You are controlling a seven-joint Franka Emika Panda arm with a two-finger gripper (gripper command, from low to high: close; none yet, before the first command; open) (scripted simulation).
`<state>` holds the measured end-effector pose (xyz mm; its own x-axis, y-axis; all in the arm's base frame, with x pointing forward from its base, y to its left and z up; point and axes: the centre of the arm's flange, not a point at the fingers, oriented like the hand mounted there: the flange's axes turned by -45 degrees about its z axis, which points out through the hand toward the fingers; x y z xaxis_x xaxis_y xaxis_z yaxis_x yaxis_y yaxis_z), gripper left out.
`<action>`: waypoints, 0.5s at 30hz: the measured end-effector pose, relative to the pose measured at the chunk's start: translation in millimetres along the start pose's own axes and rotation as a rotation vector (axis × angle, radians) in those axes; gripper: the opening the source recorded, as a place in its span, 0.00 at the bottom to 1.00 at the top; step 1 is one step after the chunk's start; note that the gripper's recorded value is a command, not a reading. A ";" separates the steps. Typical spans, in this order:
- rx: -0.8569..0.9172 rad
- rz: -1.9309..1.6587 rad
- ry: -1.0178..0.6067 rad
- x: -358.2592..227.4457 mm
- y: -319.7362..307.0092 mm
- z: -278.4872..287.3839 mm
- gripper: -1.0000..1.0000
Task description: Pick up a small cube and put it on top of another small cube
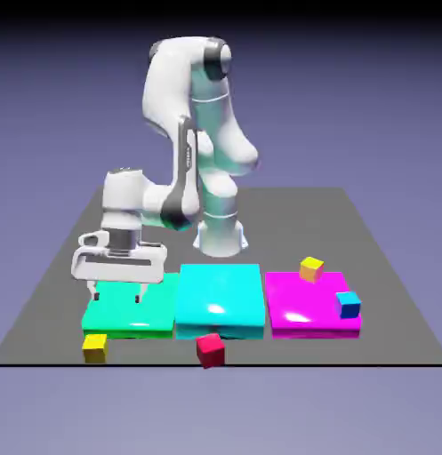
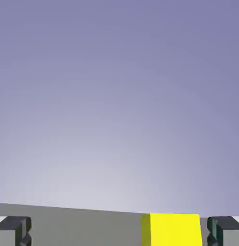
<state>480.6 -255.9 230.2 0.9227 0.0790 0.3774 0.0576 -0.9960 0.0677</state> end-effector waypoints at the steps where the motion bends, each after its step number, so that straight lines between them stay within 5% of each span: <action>1: 0.013 0.008 -0.004 -7.1 9.7 10.1 0.50; 11: 0.058 0.038 -0.006 -39.4 36.7 104.0 0.50; 12: 0.058 0.038 -0.007 -40.7 35.9 110.7 0.00; 15: 0.059 0.039 -0.006 -38.4 37.2 98.1 0.00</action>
<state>484.7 -300.0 127.7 0.9268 0.0402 0.3734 0.0441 -0.9990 -0.0018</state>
